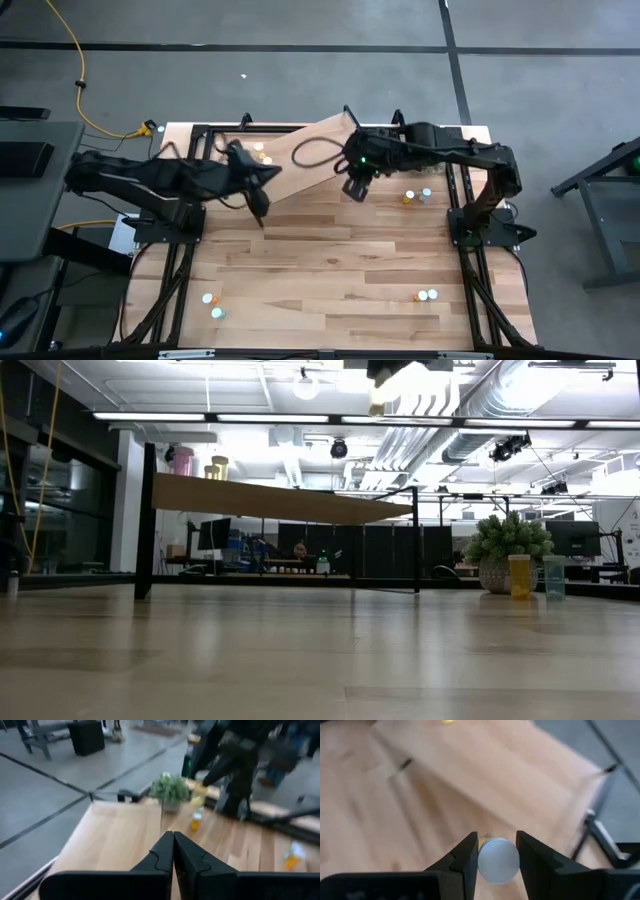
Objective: Pick and place medicine bottles onto shelf by color
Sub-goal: Put the yellow pill bottle on the shelf aligned with the other yellow pill bottles
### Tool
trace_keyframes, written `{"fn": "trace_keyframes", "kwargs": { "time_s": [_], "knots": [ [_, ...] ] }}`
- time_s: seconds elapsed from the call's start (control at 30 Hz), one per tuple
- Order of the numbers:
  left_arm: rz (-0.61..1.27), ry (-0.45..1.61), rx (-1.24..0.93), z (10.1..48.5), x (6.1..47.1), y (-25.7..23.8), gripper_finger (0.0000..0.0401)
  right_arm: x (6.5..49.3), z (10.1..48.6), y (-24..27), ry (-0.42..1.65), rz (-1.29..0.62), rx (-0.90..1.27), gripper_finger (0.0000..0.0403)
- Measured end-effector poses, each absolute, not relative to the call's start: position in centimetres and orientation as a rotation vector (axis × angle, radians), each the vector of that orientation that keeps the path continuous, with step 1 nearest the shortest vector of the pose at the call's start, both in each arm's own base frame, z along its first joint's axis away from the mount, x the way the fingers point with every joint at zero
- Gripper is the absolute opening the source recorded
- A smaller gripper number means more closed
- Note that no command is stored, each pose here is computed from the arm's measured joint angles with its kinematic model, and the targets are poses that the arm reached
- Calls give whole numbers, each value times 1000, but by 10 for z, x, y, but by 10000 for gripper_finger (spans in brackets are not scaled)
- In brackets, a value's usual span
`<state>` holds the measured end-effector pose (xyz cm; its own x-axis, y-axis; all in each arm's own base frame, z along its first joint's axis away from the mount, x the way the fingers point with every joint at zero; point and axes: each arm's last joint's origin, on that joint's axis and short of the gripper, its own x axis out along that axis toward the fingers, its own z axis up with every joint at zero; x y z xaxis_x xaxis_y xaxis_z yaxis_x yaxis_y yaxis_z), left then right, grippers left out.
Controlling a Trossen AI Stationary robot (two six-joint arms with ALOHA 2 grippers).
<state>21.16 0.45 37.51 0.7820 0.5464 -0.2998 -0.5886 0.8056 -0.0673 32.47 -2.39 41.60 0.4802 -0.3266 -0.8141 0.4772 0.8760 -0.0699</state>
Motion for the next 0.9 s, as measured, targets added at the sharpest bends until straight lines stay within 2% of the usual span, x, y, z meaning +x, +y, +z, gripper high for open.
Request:
{"fn": "trace_keyframes", "kwargs": {
  "time_s": [0.17, 0.33, 0.5, 0.7, 0.9],
  "knots": [
    [586, 133, -217, 379, 194, 1, 0, 337, 402, -64, 964, -616, 173, 108],
    [517, 60, -247, 377, 185, -9, 0, 352, 369, -111, 928, -638, 231, 108],
    [447, 54, -250, 378, 182, -21, 0, 341, 336, -142, 1002, -691, 332, 108],
    [465, 20, -256, 381, 181, -24, 0, 338, 325, -149, 1021, -722, 340, 108],
    [465, -14, -243, 385, 182, -24, 0, 345, 330, -149, 944, -710, 325, 108]
  ]
}}
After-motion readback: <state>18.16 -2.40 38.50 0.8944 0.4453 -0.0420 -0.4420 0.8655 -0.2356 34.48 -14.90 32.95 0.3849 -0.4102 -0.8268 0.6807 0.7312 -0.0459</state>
